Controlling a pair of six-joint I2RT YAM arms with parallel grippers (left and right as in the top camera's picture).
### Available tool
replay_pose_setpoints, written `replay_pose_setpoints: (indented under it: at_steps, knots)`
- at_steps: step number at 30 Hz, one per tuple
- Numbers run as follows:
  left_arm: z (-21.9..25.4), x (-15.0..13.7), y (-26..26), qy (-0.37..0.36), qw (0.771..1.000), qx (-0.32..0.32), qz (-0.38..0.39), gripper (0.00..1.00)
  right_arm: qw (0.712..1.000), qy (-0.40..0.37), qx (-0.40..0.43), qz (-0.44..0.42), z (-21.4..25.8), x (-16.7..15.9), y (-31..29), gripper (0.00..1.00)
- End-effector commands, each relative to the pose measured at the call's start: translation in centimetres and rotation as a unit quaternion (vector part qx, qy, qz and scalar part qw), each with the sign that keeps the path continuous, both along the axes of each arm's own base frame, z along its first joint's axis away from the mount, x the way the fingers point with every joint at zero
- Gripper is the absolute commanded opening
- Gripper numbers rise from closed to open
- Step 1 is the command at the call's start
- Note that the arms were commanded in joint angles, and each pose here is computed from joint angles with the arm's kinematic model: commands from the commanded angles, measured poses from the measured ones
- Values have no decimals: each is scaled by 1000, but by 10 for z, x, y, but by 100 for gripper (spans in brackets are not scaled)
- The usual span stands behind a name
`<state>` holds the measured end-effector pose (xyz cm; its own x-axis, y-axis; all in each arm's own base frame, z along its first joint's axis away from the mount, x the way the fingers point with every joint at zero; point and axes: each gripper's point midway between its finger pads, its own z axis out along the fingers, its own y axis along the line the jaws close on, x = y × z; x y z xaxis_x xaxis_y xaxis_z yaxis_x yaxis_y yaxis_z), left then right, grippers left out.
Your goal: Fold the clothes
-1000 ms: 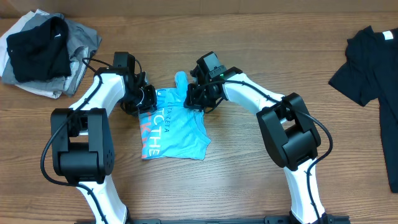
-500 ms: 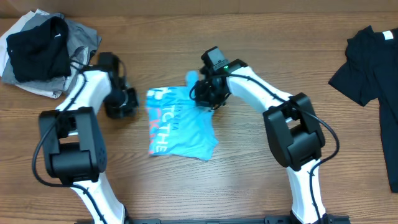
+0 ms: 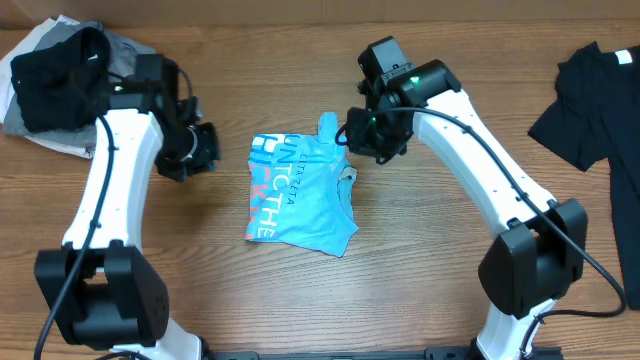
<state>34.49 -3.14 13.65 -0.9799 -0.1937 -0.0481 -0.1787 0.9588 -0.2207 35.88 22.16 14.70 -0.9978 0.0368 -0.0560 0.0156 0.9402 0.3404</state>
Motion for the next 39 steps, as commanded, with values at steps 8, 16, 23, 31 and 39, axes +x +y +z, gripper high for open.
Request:
replay_pose_setpoints:
  at_steps: [8,16,23,31,39]
  knots:
    - [-53,-36,-77,50,992,-63,-99,4,992,59,76,85,-42,-47,45,4]
    - [-99,-48,-83,89,988,-81,-102,4,983,69,147,90,-79,-58,62,4]
    - [-133,-47,-83,106,986,-80,-100,4,983,70,147,82,-112,-67,56,4]
    - [-164,-68,-66,175,979,-33,-96,4,991,99,92,22,-137,-65,21,4]
    - [-164,-81,-28,214,974,47,-54,4,993,106,60,-8,-150,-58,-3,4]
